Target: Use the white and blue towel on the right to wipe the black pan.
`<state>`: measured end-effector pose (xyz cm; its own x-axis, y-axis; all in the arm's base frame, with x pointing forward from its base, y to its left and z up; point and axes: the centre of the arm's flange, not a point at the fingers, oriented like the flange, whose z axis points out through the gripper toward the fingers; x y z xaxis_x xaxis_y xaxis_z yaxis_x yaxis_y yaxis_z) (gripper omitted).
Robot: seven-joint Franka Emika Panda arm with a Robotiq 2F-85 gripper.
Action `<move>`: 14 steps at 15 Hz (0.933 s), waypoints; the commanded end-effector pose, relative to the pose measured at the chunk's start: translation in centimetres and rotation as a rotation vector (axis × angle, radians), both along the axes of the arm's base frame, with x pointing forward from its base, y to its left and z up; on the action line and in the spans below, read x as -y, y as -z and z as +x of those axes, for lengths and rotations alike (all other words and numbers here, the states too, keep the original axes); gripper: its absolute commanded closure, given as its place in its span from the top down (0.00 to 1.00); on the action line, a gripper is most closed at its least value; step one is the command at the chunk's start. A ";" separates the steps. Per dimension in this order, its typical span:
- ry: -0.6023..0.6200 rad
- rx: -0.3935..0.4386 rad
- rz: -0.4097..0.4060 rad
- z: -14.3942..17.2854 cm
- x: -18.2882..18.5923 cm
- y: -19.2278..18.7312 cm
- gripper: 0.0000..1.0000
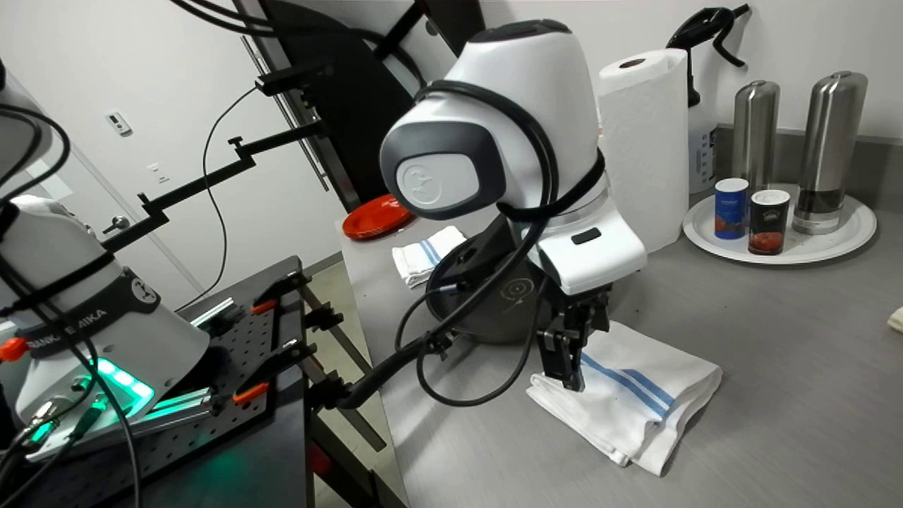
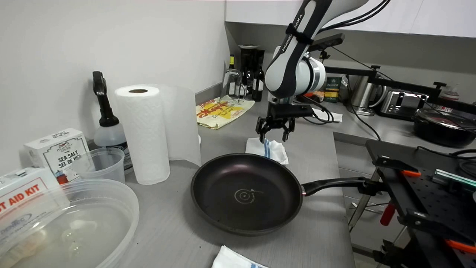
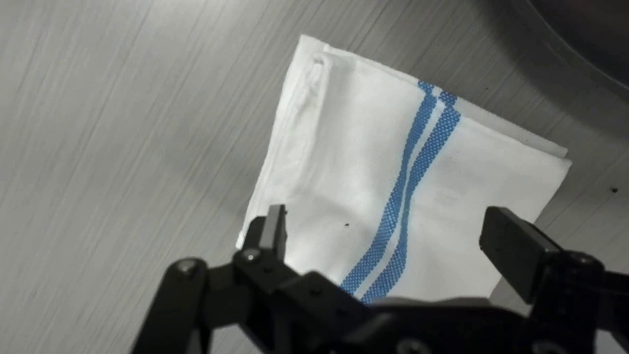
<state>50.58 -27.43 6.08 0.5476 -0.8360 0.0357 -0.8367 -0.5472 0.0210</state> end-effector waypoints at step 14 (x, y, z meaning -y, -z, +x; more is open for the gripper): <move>0.023 0.012 0.022 1.5 0.9 5.7 1.00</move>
